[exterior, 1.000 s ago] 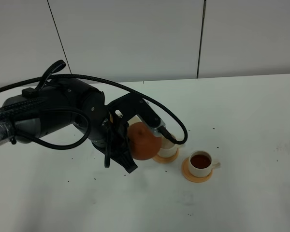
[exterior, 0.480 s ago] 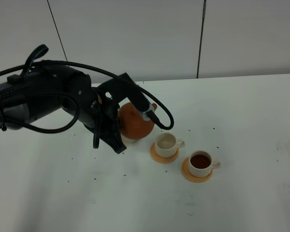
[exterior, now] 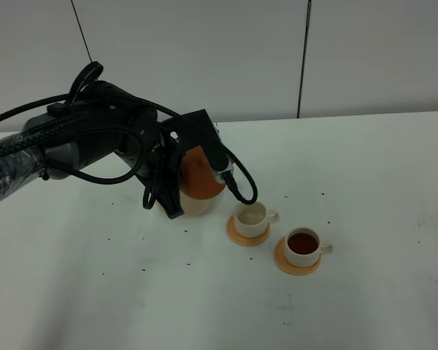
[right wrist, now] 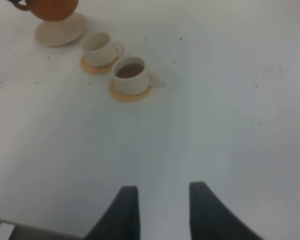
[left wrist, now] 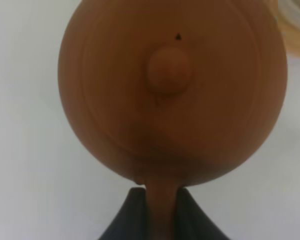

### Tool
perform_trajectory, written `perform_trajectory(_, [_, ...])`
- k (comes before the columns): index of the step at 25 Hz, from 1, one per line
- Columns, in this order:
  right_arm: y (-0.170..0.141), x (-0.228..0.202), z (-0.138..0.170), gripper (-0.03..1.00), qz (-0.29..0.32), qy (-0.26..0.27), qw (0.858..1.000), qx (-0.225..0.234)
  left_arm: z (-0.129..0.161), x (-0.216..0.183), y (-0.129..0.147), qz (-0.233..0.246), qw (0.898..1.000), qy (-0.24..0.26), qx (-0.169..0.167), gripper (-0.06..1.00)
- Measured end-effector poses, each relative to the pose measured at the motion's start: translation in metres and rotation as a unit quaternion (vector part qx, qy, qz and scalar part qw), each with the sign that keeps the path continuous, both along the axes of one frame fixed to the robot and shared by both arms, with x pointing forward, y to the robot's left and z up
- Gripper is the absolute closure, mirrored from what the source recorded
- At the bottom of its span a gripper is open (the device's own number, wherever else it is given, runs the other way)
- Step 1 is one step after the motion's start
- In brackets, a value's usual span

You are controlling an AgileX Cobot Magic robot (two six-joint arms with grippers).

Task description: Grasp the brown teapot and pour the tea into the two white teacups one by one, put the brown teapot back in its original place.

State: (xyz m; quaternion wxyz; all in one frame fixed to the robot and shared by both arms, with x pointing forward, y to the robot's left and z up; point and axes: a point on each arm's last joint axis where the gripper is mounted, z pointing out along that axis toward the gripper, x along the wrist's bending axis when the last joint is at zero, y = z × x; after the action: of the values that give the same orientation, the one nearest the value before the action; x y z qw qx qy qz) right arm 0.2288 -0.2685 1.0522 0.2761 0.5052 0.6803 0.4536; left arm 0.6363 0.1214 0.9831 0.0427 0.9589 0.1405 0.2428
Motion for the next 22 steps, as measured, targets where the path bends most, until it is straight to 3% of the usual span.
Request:
perform_trajectory(11, [0.0,0.0,0.0,0.72,0.0,0.0,1.0,0.0,-0.003,0.011,-0.005,-0.119,0.99,-0.056,0.049,0.78])
perform_trajectory(22, [0.0,0.0,0.0,0.72,0.0,0.0,1.0,0.0,-0.021,0.017,-0.01,-0.206,0.972,-0.057,0.095,0.78])
